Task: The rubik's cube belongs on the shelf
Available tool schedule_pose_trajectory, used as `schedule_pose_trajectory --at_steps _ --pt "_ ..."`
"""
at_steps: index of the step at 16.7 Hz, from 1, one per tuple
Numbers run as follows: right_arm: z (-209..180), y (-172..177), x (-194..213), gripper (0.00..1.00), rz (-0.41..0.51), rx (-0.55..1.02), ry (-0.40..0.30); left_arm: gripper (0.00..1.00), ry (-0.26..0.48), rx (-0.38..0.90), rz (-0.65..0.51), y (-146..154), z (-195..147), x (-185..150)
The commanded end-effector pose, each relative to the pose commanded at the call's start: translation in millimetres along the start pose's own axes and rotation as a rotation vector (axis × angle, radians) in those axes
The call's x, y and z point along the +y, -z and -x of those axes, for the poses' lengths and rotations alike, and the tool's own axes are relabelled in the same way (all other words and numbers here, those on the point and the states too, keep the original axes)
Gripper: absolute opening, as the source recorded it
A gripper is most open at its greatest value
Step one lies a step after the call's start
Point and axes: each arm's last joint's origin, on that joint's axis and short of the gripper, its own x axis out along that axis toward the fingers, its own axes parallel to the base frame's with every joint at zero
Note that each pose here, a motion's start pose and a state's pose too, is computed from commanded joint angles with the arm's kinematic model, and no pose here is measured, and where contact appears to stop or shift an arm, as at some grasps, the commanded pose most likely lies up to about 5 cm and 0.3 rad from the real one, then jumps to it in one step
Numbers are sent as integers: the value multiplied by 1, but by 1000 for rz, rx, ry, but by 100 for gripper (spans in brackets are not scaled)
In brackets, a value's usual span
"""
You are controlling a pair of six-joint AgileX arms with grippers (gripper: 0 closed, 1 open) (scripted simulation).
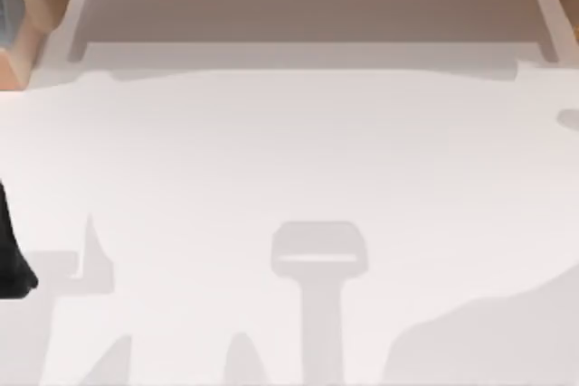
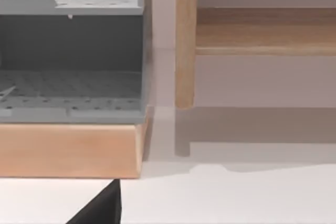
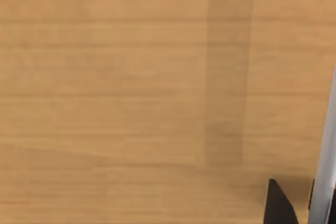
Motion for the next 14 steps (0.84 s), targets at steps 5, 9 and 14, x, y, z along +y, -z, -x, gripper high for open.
schedule_pose_trajectory --at_steps 5,9,14 --pt "0 0 0 75 0 0 0 100 0 0 0 0 0 0" --pt "0 0 0 100 0 0 0 100 0 0 0 0 0 0" --pt "0 0 0 100 0 0 0 100 0 0 0 0 0 0"
